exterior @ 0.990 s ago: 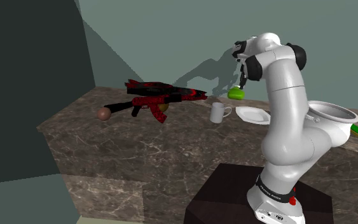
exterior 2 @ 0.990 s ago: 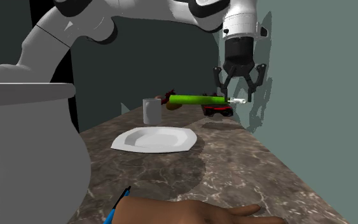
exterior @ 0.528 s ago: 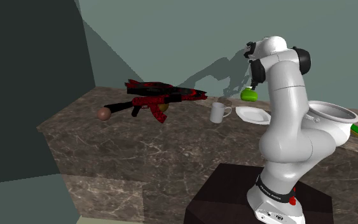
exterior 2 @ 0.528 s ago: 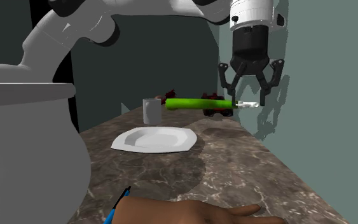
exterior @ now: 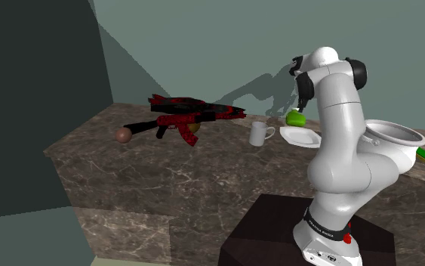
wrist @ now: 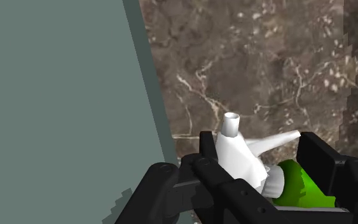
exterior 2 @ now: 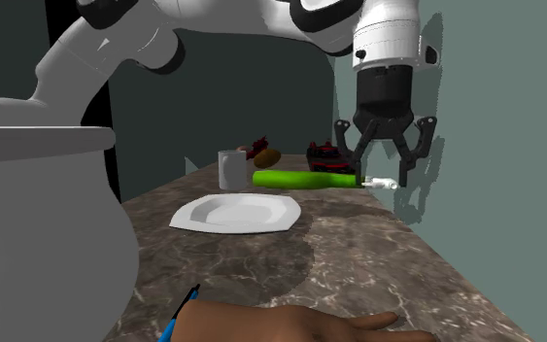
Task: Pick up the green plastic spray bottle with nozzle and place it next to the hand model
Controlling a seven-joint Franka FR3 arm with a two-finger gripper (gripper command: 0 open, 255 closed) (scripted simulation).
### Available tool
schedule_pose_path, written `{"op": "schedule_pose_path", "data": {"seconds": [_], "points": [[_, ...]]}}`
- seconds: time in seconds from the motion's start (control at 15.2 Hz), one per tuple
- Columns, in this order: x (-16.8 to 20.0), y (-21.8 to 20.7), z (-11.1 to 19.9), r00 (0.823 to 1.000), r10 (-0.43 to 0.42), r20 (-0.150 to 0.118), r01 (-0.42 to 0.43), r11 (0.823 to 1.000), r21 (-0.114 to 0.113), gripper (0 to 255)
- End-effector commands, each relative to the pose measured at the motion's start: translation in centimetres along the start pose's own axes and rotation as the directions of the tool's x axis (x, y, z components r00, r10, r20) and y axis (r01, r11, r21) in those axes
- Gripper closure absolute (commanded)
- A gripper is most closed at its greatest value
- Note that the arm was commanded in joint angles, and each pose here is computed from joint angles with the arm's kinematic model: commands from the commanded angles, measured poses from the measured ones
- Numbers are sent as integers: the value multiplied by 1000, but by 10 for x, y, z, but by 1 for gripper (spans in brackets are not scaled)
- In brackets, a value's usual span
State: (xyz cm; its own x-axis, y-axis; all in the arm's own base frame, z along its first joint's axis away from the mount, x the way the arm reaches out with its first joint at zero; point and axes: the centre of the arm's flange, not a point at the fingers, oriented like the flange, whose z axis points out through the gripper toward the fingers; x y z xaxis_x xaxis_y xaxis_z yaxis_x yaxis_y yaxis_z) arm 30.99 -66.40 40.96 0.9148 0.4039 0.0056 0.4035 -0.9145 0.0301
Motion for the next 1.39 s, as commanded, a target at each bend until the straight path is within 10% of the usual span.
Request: {"op": "schedule_pose_path", "data": {"seconds": [0.0,1.12,1.19,1.32], "points": [[0,-1,12,1000,0,0,0,1000,-1,255],[0,-3,63,1000,0,0,0,1000,-1,255],[-1,-3,63,1000,0,0,0,1000,-1,0],[-1,-3,63,1000,0,0,0,1000,-1,0]]}}
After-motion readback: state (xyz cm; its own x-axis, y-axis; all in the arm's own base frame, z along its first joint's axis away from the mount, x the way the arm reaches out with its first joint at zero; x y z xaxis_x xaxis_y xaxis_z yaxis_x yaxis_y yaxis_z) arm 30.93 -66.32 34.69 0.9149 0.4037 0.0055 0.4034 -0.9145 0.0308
